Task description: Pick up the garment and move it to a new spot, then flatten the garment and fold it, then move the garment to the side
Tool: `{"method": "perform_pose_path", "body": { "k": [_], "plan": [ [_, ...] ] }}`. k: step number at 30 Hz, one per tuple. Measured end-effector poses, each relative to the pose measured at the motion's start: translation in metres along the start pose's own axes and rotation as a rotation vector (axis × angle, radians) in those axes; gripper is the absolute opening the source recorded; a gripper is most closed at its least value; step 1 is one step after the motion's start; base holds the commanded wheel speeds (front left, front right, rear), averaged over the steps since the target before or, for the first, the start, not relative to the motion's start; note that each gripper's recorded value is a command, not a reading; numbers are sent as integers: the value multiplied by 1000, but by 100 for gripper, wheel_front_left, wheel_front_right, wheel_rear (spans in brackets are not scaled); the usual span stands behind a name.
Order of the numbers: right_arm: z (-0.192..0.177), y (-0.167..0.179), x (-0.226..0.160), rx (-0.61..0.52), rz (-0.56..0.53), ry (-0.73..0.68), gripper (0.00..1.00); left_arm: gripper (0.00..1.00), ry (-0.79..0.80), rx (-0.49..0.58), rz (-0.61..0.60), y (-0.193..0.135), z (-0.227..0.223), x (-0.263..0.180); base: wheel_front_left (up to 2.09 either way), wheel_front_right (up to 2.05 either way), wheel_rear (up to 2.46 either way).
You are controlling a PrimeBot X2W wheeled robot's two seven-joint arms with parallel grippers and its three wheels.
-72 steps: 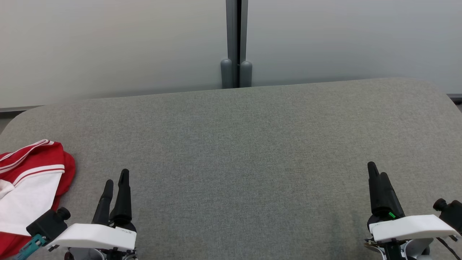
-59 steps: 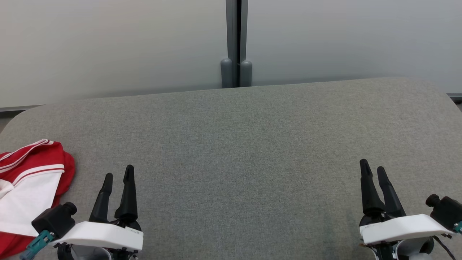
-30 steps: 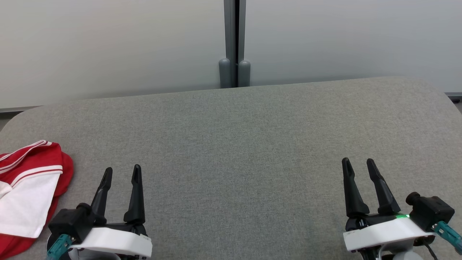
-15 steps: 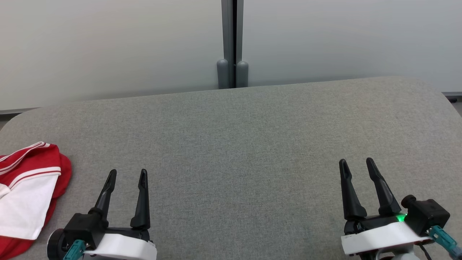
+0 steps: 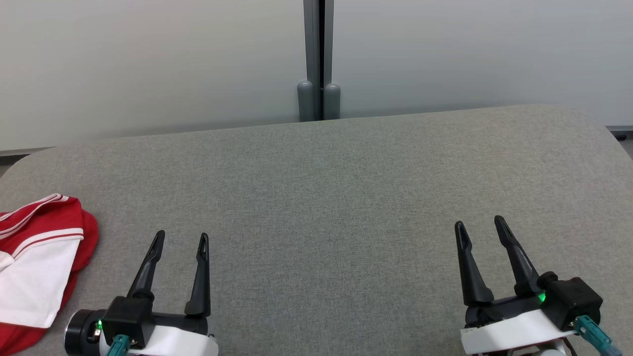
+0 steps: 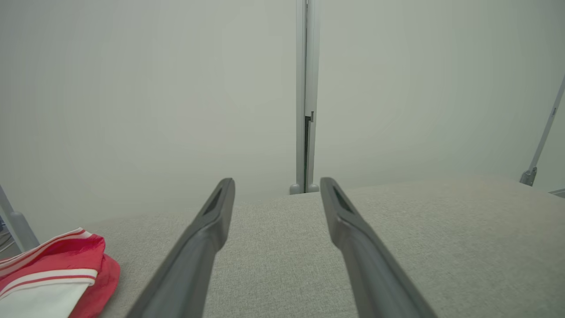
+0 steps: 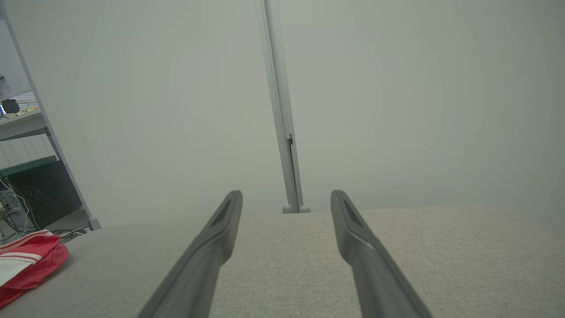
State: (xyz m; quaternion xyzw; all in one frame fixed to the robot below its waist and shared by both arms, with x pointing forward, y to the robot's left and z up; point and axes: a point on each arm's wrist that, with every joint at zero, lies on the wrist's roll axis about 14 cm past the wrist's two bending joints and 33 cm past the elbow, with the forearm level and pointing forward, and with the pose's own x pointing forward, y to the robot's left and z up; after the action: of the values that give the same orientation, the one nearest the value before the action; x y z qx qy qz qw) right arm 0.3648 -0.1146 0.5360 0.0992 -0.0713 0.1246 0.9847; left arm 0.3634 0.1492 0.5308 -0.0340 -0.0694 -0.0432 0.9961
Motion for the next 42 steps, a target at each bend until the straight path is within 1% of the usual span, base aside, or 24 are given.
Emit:
{"method": "perform_pose_path", "body": {
  "k": [16,30,35,41,42],
  "plan": [
    [2,15,0,-105,60,-16,100,100,-28,109,-46,-10,3,-3,0,0,0],
    [-4,20,-1,-100,74,0,100,100,-23,108,-47,-10,2,-6,0,0,0],
    [-12,33,3,-97,120,20,100,100,-19,108,-7,1,2,-11,0,0,0],
    [-24,64,16,-82,227,44,100,100,-19,110,91,28,6,-27,0,0,0],
    [-30,78,20,-76,270,55,100,100,-16,116,130,39,6,-34,0,0,0]
  ]
}}
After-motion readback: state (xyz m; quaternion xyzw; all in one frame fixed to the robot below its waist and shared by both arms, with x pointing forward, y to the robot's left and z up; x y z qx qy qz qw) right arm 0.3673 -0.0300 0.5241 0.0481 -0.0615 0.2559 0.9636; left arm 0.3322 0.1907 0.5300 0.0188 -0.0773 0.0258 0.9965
